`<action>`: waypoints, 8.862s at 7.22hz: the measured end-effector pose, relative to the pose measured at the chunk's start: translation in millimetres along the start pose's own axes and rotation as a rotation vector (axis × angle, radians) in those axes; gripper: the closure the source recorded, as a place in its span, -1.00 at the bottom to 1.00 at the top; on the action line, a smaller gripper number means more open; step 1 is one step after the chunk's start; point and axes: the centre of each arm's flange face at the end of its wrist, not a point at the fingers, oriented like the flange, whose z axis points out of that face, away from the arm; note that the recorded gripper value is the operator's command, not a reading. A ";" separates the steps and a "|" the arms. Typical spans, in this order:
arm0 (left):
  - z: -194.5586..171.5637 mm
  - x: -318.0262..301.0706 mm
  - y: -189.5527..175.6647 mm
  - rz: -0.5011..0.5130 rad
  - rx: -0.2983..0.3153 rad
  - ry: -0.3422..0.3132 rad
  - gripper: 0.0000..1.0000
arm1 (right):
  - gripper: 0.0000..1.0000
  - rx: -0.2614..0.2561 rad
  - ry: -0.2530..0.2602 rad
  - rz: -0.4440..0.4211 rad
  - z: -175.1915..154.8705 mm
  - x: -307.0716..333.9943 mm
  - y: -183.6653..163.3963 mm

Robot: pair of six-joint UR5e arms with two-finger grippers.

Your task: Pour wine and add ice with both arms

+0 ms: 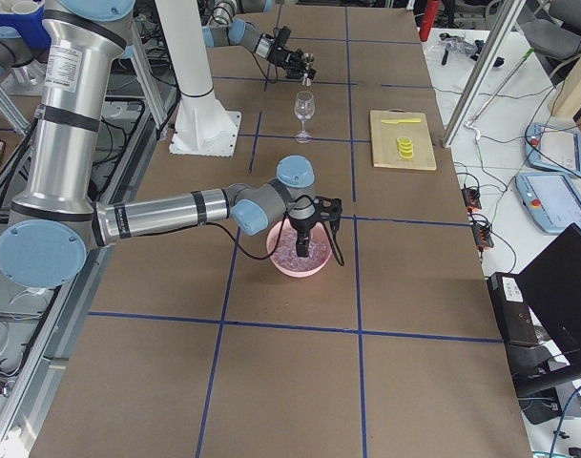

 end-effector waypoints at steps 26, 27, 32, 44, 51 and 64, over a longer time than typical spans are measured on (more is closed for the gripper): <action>7.3 4.7 16.2 1.104 0.043 -0.249 1.00 | -1.00 -0.014 0.004 0.012 7.8 3.5 -3.3; 6.7 5.7 16.5 1.127 0.042 -0.252 1.00 | -1.00 -0.011 0.000 0.008 7.6 -0.1 -6.4; 5.1 12.7 15.6 1.192 0.045 -0.271 1.00 | -1.00 -0.007 -0.006 0.005 9.8 -5.5 -13.5; -6.5 -101.0 80.5 0.876 0.171 -0.232 1.00 | -1.00 0.001 0.009 0.003 23.5 7.5 -16.1; -22.3 -202.2 126.3 0.722 0.233 -0.253 1.00 | -0.58 0.003 0.029 0.000 63.2 -12.8 10.9; -18.7 -233.5 161.2 0.688 0.244 -0.247 1.00 | 1.00 0.040 0.002 -0.013 19.3 -21.0 29.3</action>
